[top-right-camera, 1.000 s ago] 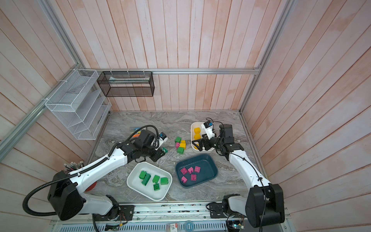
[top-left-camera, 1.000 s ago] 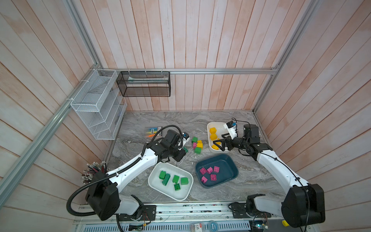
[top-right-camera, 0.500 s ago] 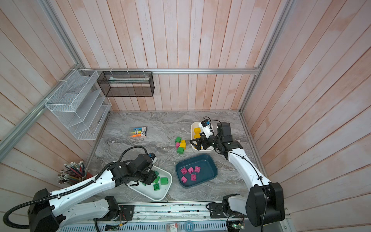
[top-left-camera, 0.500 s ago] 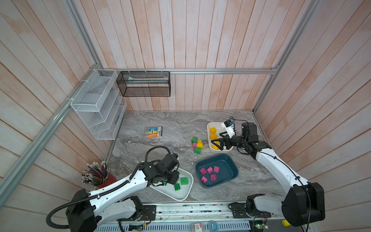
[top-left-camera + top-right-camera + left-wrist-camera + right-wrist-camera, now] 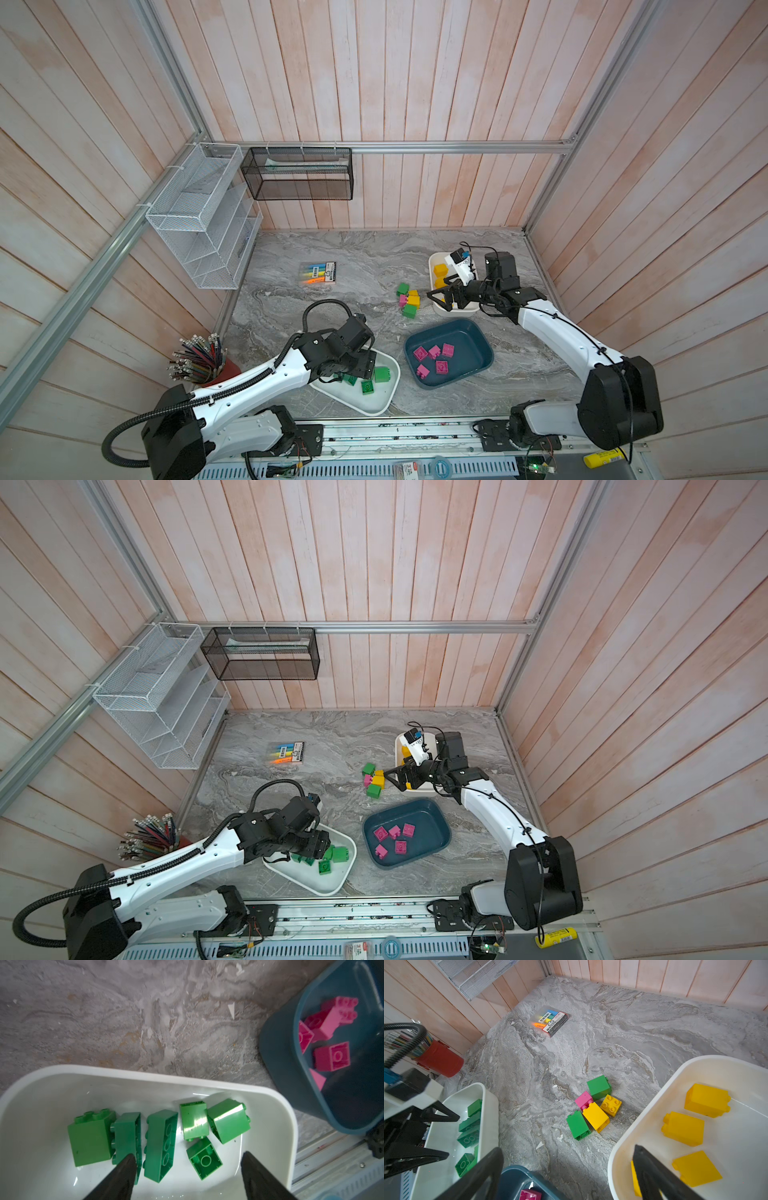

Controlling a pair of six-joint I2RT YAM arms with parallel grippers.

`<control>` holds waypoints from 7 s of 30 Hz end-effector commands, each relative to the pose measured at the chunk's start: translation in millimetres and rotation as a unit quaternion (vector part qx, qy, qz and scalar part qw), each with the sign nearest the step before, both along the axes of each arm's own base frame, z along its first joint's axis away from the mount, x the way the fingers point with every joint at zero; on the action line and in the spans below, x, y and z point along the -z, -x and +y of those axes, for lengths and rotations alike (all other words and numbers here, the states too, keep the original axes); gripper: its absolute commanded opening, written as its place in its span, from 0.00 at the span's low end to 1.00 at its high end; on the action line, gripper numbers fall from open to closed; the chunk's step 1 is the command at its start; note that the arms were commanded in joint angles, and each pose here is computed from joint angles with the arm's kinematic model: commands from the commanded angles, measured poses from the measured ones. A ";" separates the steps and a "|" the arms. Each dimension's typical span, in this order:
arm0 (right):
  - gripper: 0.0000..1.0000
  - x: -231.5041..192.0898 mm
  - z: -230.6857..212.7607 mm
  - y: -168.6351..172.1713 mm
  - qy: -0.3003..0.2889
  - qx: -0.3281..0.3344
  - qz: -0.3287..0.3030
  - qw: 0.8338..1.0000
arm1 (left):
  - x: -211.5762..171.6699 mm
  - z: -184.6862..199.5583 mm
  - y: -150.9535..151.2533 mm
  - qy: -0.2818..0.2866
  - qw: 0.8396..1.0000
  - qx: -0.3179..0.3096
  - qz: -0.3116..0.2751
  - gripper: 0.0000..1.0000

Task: Sort the legos into containers by color
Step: 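Grasp a green brick at the pile with the right gripper while the left arm withdraws, then lift the green brick from the pile with the right gripper, then carry the green brick with the right gripper into the near white tray and release, then return the right gripper to the pile and grasp the pink brick, then carry the pink brick with the right gripper into the teal tray and release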

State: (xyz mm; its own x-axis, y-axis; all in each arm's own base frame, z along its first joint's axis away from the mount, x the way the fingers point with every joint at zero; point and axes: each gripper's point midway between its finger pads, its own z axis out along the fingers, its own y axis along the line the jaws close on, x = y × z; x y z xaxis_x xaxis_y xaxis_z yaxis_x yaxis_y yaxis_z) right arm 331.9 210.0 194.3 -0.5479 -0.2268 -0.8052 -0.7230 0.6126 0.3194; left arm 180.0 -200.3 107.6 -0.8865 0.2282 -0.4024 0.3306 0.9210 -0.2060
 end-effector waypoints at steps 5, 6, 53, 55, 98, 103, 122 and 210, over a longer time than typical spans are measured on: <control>0.98 8.9 31.0 -14.2 0.031 0.002 -0.010 0.999 | -58.2 2.7 -54.7 0.071 0.993 0.001 -0.095 0.88; 0.98 13.1 35.0 -16.2 0.041 -0.004 -0.011 0.999 | -61.2 4.9 -60.9 0.081 0.992 0.002 -0.099 0.88; 0.53 156.6 86.2 -105.7 0.135 0.374 0.160 0.904 | -49.1 47.3 -91.4 0.137 0.984 -0.030 -0.108 1.00; 0.50 156.5 85.6 -109.2 0.138 0.379 0.154 0.902 | -49.5 47.2 -91.6 0.137 0.984 -0.029 -0.109 1.00; 0.26 98.4 95.0 -100.3 0.208 0.357 0.048 0.910 | -40.4 44.4 -93.7 0.135 0.986 -0.022 -0.097 1.00; 0.27 57.3 105.5 -80.3 0.168 0.308 0.031 0.936 | -49.1 48.5 -98.7 0.131 0.984 -0.035 -0.113 1.00; 0.33 49.7 193.4 212.1 0.039 -0.296 0.031 0.954 | -71.9 76.6 -132.5 0.123 0.979 -0.078 -0.142 1.00; 0.22 40.8 103.7 46.3 0.182 0.101 0.106 0.972 | -80.4 51.7 -115.7 0.198 0.972 -0.032 -0.122 1.00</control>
